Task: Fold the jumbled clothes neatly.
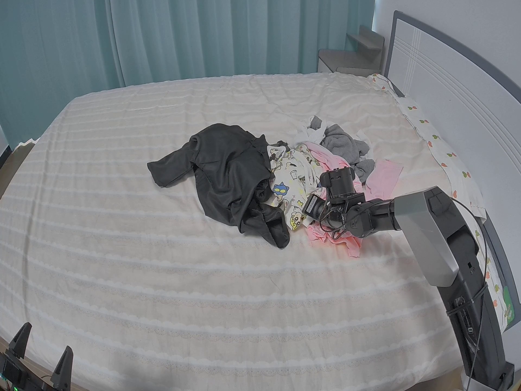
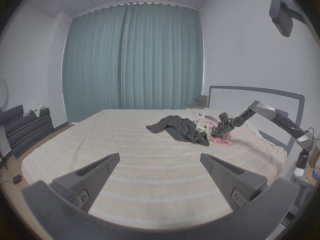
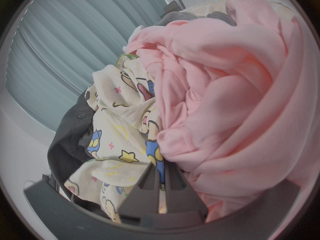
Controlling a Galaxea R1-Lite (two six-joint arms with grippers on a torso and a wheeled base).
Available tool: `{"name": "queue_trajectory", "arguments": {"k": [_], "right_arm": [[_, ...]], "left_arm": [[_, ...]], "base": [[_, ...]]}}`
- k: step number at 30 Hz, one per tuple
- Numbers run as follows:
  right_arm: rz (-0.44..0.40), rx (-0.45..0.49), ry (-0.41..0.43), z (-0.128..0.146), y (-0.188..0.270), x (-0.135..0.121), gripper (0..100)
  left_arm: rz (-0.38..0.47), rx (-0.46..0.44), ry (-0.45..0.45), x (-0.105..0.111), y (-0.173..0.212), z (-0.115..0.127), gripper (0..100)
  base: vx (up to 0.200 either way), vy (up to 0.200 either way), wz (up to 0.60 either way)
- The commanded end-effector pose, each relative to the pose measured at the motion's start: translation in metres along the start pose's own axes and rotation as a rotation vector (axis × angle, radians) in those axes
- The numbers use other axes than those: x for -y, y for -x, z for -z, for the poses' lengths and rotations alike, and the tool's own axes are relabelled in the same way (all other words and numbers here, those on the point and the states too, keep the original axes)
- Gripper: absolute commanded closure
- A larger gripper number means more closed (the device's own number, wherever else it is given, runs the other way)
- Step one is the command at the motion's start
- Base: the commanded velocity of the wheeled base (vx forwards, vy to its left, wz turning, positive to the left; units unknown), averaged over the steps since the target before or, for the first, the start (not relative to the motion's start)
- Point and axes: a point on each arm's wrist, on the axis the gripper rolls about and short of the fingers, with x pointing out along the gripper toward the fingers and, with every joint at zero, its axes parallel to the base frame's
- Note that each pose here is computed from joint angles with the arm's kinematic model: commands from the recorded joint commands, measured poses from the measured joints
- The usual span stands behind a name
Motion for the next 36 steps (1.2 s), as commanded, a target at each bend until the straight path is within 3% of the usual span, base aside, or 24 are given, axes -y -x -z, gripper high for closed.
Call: {"name": "queue_trajectory", "arguments": {"k": [1, 11, 17, 25, 33, 36], "right_arm": [[0.007, 0.014, -0.006, -0.009, 0.007, -0.002, 100], [0.02, -0.02, -0.024, -0.019, 0.065, -0.014, 100], [-0.023, -0.027, -0.012, -0.014, 0.106, -0.021, 100], [-0.167, 0.009, 0.029, -0.004, 0.15, -0.03, 100], [-0.2, 0.003, 0.066, 0.0, 0.184, -0.036, 100], [-0.182, -0.042, 0.12, 0.015, 0.199, -0.028, 100]], "left_arm": [[-0.001, 0.006, 0.0, 0.0, 0.0, 0.003, 0], [-0.001, 0.006, 0.0, 0.0, 0.0, 0.003, 0], [-0.001, 0.008, 0.0, 0.0, 0.0, 0.003, 0], [-0.001, 0.008, 0.0, 0.0, 0.0, 0.003, 0], [-0.001, 0.006, 0.0, 0.0, 0.0, 0.003, 0], [-0.001, 0.008, 0.0, 0.0, 0.0, 0.003, 0]], "base": [[0.0, 0.0, 0.0], [0.0, 0.0, 0.0], [0.0, 0.0, 0.0], [0.0, 0.0, 0.0], [0.0, 0.0, 0.0], [0.0, 0.0, 0.0]]}}
